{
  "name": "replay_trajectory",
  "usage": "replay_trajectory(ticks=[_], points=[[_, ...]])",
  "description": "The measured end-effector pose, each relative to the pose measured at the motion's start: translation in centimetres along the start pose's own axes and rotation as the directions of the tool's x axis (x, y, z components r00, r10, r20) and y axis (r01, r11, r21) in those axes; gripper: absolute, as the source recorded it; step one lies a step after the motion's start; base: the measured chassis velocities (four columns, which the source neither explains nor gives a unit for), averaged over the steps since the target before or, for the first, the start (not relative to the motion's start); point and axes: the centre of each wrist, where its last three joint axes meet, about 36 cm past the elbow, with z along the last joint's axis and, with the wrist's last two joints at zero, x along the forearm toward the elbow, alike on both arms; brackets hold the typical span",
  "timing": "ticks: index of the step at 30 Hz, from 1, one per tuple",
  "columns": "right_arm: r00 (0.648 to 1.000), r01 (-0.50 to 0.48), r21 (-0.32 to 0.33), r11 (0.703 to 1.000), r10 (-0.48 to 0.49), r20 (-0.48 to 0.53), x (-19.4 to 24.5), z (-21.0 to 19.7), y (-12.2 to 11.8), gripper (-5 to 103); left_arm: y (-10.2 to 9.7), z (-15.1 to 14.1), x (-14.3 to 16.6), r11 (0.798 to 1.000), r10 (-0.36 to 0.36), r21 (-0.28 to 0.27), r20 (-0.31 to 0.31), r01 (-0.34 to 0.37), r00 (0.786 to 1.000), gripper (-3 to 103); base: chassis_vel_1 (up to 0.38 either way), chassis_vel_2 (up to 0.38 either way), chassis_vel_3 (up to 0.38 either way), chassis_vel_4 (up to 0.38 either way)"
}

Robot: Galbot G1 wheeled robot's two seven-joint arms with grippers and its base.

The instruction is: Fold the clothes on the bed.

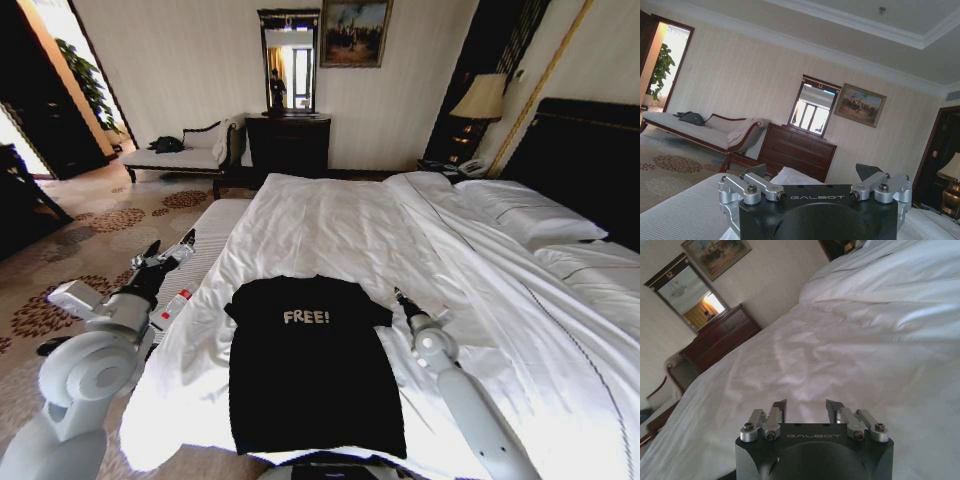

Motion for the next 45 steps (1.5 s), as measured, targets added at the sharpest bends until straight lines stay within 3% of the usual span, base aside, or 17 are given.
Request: replay_trajectory(ticks=[1,2,3,6,7,8,9,11,12,14,15,24,33,45], points=[[1.0,0.007,-0.006,1.0,-0.007,-0.02,0.6,0.3,0.3,49,0.0,0.0,0.0,1.0,-0.001,0.0,0.0,0.001,1.0,100,0.0,0.0,0.0,0.0],[0.999,0.015,-0.017,1.0,-0.016,-0.05,1.4,0.8,0.8,49,0.0,0.1,-0.1,1.0,-0.001,0.0,0.0,0.001,1.0,100,0.0,0.0,0.0,0.0],[0.996,0.024,-0.031,0.999,-0.026,-0.086,2.1,1.6,1.4,61,0.0,0.1,-0.1,1.0,-0.001,-0.001,0.0,0.001,1.0,100,0.0,0.0,0.0,0.0],[0.987,0.041,-0.069,0.997,-0.051,-0.153,3.0,3.1,2.9,61,0.0,0.1,-0.2,1.0,0.0,-0.002,0.0,0.0,1.0,100,0.0,0.0,0.0,0.0],[0.981,0.048,-0.092,0.995,-0.064,-0.183,3.2,3.8,3.7,71,0.0,0.2,-0.2,1.0,0.0,-0.003,-0.001,0.0,1.0,100,0.0,0.0,0.0,0.0],[0.974,0.055,-0.115,0.992,-0.078,-0.212,3.2,4.6,4.5,71,0.0,0.2,-0.2,1.0,0.0,-0.005,-0.001,0.0,1.0,100,0.0,0.0,0.0,0.0],[0.97,0.061,-0.127,0.99,-0.088,-0.224,3.2,5.1,5.1,82,0.0,0.2,-0.3,1.0,-0.001,-0.006,-0.002,0.001,1.0,100,0.0,0.0,0.0,0.0],[0.966,0.064,-0.14,0.988,-0.097,-0.239,2.9,5.7,5.7,82,0.0,0.2,-0.3,1.0,-0.002,-0.009,-0.003,0.002,1.0,100,0.0,0.0,0.0,0.0],[0.963,0.065,-0.146,0.987,-0.101,-0.251,2.5,6.2,6.0,93,0.1,0.2,-0.3,1.0,-0.004,-0.012,-0.005,0.004,1.0,100,0.0,0.0,0.0,0.0],[0.959,0.062,-0.147,0.987,-0.1,-0.266,1.8,6.9,6.4,93,0.3,0.1,-0.3,1.0,-0.009,-0.017,-0.004,0.009,1.0,100,0.0,0.0,0.0,0.0],[0.958,0.06,-0.146,0.987,-0.098,-0.27,1.6,7.0,6.4,99,0.4,0.1,-0.4,1.0,-0.011,-0.019,-0.003,0.011,1.0,100,0.0,0.0,0.0,0.0],[0.956,0.068,-0.125,0.99,-0.101,-0.274,1.2,7.0,6.8,100,0.6,0.1,-0.8,1.0,-0.019,-0.016,0.001,0.019,1.0,100,0.0,0.0,0.0,0.0],[0.963,0.019,-0.072,0.997,-0.038,-0.265,-1.1,6.7,5.5,100,0.7,0.3,-1.0,1.0,-0.02,-0.016,-0.001,0.02,1.0,100,0.0,0.0,0.0,0.0],[0.969,-0.068,0.057,0.996,0.079,-0.232,-4.4,4.7,4.5,100,0.5,0.2,-0.7,1.0,-0.02,-0.022,-0.002,0.02,1.0,100,0.0,0.0,0.0,0.0]])
